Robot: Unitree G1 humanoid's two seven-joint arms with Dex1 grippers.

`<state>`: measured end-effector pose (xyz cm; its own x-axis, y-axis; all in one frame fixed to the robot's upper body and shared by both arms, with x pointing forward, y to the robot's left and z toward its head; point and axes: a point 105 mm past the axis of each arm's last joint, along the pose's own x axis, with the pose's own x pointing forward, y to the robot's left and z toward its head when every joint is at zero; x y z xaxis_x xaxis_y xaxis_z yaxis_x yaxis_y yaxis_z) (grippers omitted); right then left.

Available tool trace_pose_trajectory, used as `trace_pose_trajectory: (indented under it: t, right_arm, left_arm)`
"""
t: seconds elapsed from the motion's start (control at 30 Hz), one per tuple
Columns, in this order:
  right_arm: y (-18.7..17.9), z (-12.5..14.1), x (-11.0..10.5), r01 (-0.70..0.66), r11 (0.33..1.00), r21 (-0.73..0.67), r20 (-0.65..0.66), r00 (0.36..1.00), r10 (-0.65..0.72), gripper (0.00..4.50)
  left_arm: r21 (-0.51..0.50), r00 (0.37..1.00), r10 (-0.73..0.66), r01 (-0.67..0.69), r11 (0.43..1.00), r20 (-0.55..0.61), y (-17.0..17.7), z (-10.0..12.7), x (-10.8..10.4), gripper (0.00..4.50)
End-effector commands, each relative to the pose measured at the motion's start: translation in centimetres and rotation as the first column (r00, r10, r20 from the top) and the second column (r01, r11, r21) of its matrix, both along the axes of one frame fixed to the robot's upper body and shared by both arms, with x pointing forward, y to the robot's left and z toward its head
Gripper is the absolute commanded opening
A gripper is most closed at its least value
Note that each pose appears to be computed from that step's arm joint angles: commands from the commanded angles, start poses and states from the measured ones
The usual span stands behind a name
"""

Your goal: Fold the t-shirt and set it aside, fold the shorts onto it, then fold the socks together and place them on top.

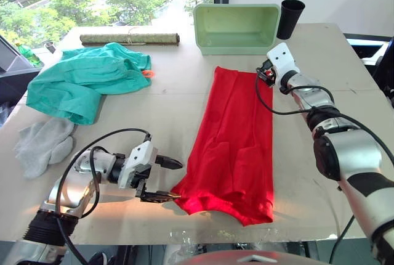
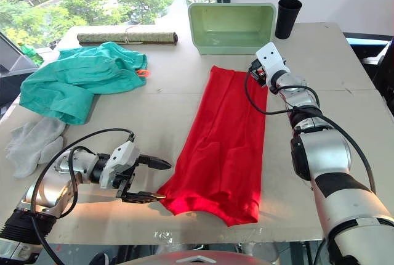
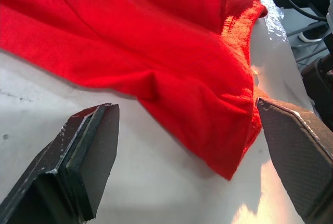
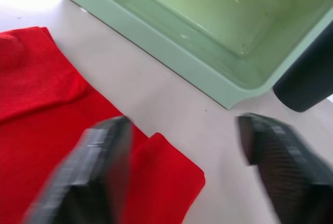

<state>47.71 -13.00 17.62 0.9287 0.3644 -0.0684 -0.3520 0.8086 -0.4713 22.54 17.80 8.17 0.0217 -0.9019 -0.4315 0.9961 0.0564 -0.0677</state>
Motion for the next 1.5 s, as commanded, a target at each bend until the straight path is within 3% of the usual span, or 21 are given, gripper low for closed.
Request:
trace_pose_trajectory:
  t: [0.03, 0.13, 0.27, 0.37, 0.43, 0.53, 0.67, 0.9, 1.03, 1.2, 1.5]
  right_arm:
    - [-0.1, 2.5, 0.2, -0.001, 1.000, -0.009, 0.097, 0.995, 0.002, 4.44]
    - [-0.8, 3.5, -0.2, -0.059, 0.998, 0.016, 0.120, 0.991, 0.057, 4.44]
    - [-1.4, 4.0, -2.0, -0.275, 0.961, 0.028, 0.104, 0.957, 0.271, 4.44]
    - [-2.0, 2.7, -5.9, -0.523, 0.853, -0.007, 0.048, 0.851, 0.522, 4.44]
    - [-2.8, 1.5, -8.6, -0.605, 0.796, -0.027, -0.002, 0.796, 0.605, 4.44]
    - [-3.8, 0.0, -12.4, -0.664, 0.747, -0.037, -0.079, 0.747, 0.660, 4.44]
    - [-4.7, -2.5, -17.1, -0.719, 0.694, -0.051, -0.221, 0.685, 0.694, 4.44]
    - [-5.0, -6.3, -24.5, -0.827, 0.561, -0.038, -0.485, 0.506, 0.713, 4.44]
    - [-4.5, -7.4, -26.3, -0.864, 0.502, -0.035, -0.537, 0.439, 0.720, 4.44]
    - [-2.5, -7.6, -27.6, -0.901, 0.434, -0.013, -0.543, 0.371, 0.753, 4.44]
    - [-1.0, -8.7, -29.2, -0.945, 0.327, -0.020, -0.572, 0.279, 0.771, 4.44]
  left_arm:
    - [-0.033, 0.997, 0.025, -0.022, 0.999, 0.073, -0.1, 1.2, 1.3, 4.50]
    - [-0.059, 0.987, 0.059, -0.051, 0.997, 0.148, 0.6, 2.1, 2.4, 4.50]
    - [-0.057, 0.943, 0.071, -0.055, 0.997, 0.325, 1.3, 3.5, 4.5, 4.50]
    - [0.003, 0.896, -0.056, 0.061, 0.998, 0.440, 0.1, 3.7, 5.0, 4.50]
    - [0.058, 0.874, -0.159, 0.149, 0.987, 0.460, -0.8, 3.3, 4.9, 4.50]
    - [0.115, 0.836, -0.287, 0.265, 0.957, 0.468, -2.1, 3.0, 4.8, 4.50]
    - [0.264, 0.715, -0.479, 0.400, 0.878, 0.509, -3.0, 2.1, 4.6, 4.50]
    - [0.403, 0.526, -0.681, 0.553, 0.729, 0.510, -4.1, 1.2, 3.8, 4.50]
    - [0.433, 0.478, -0.728, 0.592, 0.680, 0.491, -4.1, 1.1, 3.7, 4.50]
    - [0.428, 0.504, -0.721, 0.584, 0.690, 0.475, -3.8, 2.4, 4.5, 4.50]
    - [0.447, 0.465, -0.786, 0.649, 0.615, 0.407, -3.2, 1.7, 3.2, 4.50]
